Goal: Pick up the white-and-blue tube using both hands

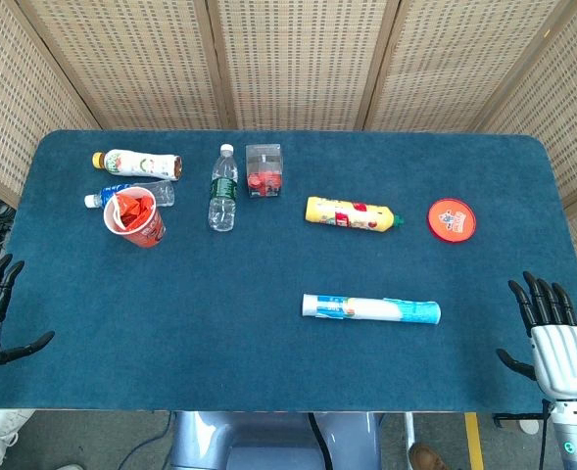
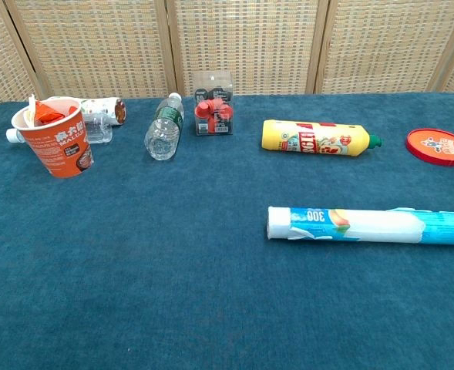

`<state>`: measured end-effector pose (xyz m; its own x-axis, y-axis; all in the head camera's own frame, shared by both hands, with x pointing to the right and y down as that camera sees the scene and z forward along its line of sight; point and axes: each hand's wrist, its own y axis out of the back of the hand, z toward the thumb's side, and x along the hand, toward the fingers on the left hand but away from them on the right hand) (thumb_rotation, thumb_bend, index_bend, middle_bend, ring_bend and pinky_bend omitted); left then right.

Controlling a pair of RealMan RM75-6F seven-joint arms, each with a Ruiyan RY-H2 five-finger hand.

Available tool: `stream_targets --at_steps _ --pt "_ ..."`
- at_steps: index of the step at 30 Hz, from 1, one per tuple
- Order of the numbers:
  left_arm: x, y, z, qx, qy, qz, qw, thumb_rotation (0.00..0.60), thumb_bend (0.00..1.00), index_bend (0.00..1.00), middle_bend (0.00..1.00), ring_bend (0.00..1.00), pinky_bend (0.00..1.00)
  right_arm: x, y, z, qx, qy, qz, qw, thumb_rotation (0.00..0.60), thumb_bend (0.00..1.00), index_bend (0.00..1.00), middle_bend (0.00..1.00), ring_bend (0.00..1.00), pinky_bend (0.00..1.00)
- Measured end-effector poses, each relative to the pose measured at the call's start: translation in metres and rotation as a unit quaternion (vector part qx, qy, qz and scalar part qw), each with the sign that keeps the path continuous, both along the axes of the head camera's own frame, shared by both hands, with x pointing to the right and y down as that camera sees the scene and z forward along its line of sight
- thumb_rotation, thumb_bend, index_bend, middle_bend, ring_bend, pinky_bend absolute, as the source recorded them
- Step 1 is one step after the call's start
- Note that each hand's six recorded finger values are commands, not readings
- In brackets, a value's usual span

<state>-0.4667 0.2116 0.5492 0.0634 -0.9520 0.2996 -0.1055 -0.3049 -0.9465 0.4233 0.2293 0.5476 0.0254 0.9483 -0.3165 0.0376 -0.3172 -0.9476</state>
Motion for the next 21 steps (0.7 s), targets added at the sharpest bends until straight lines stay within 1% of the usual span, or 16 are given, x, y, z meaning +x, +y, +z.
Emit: stream_targets --at_steps 4,10,13,18,21 --pt "-0.001 0.000 0.000 -0.003 0.000 -0.004 1.0000 0.600 0.00 0.00 0.00 0.00 0.00 -0.001 0.002 0.002 -0.005 0.002 -0.003 1.0000 0.600 0.00 0.00 0.00 0.00 0.00" --pt "-0.001 -0.001 -0.001 -0.003 0.000 -0.006 1.0000 0.600 0.00 0.00 0.00 0.00 0.00 -0.005 0.002 0.011 -0.028 -0.006 -0.004 0.9996 0.600 0.00 0.00 0.00 0.00 0.00" --pt "0.000 -0.002 0.002 -0.007 0.000 -0.005 1.0000 0.600 0.00 0.00 0.00 0.00 0.00 -0.013 -0.004 0.022 -0.051 -0.020 -0.013 0.9984 0.600 0.00 0.00 0.00 0.00 0.00" --pt "0.003 -0.003 0.006 -0.013 -0.007 -0.002 0.9999 0.600 0.00 0.00 0.00 0.00 0.00 -0.039 -0.023 0.053 -0.110 -0.035 -0.048 0.9921 0.600 0.00 0.01 0.00 0.00 0.00" --pt "0.003 -0.003 0.009 -0.017 -0.010 -0.004 0.9998 0.600 0.00 0.00 0.00 0.00 0.00 -0.056 -0.034 0.073 -0.144 -0.034 -0.063 0.9869 0.600 0.00 0.08 0.03 0.00 0.02"
